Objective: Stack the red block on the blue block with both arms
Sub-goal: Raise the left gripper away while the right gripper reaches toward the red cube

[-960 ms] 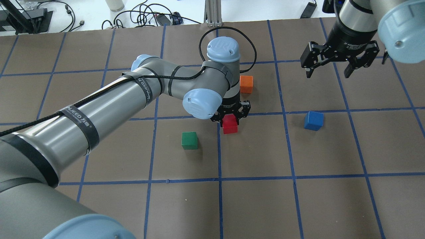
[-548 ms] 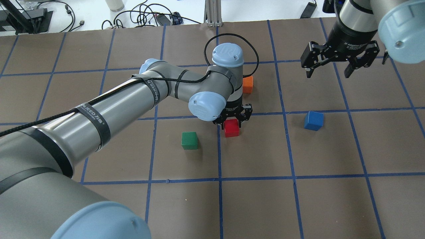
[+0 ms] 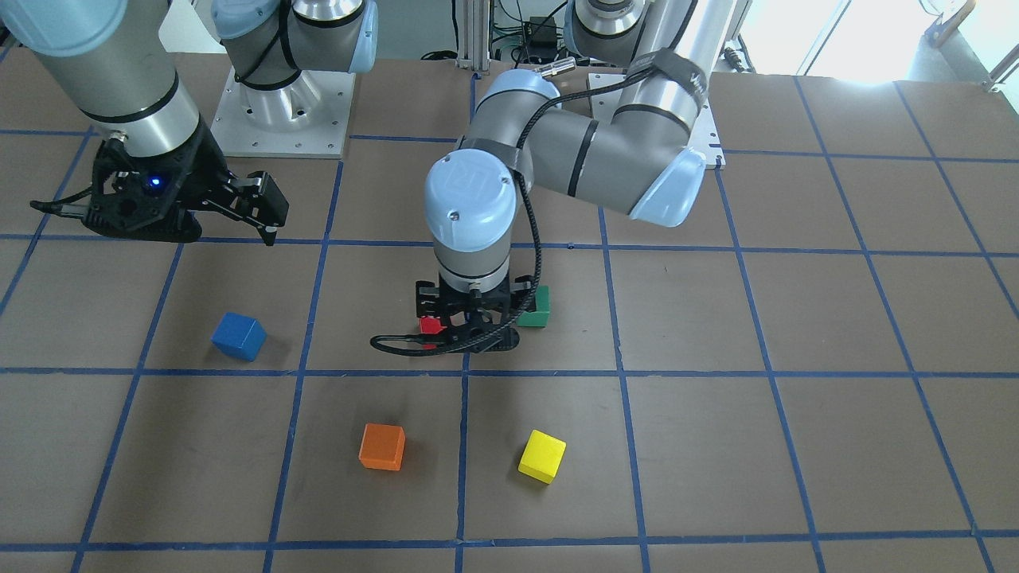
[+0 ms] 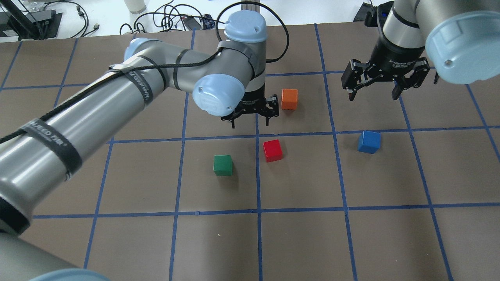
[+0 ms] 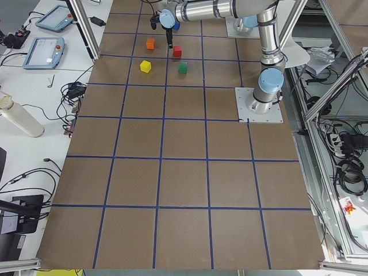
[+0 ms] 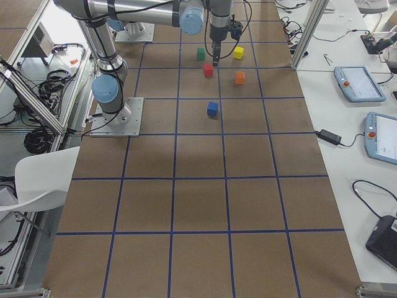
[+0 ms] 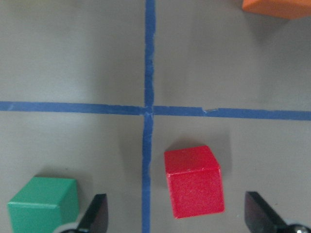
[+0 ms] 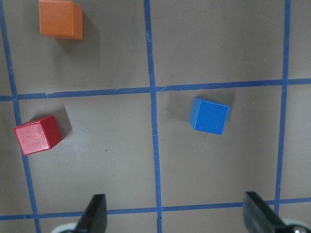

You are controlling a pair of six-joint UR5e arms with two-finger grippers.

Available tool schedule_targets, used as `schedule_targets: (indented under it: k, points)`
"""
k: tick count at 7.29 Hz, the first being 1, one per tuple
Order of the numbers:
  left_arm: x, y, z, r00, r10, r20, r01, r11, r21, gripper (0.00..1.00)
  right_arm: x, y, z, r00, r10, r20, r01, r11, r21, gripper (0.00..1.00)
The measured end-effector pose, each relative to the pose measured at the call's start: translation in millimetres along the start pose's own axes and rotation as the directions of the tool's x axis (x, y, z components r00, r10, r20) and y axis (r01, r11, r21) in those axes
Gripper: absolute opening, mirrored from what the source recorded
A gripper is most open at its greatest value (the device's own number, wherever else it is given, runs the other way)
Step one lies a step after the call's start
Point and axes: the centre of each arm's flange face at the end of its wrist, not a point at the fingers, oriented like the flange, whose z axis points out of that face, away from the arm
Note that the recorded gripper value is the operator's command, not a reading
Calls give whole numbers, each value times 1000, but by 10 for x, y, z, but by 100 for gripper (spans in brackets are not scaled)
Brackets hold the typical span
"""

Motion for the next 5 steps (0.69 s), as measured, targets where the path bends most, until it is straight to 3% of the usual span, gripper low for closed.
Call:
schedule_targets:
  k: [2,5]
  points:
    - [-843,-80,-580,1000,-30,-2,30,1000,4,100,-508,10,298,998,-70,-4,70,997,-44,100]
    - [-1803,116,-1213,997,75,-23,-75,997,2,100,-1337,-74,994,995,-95,-13,94,993,-69,100]
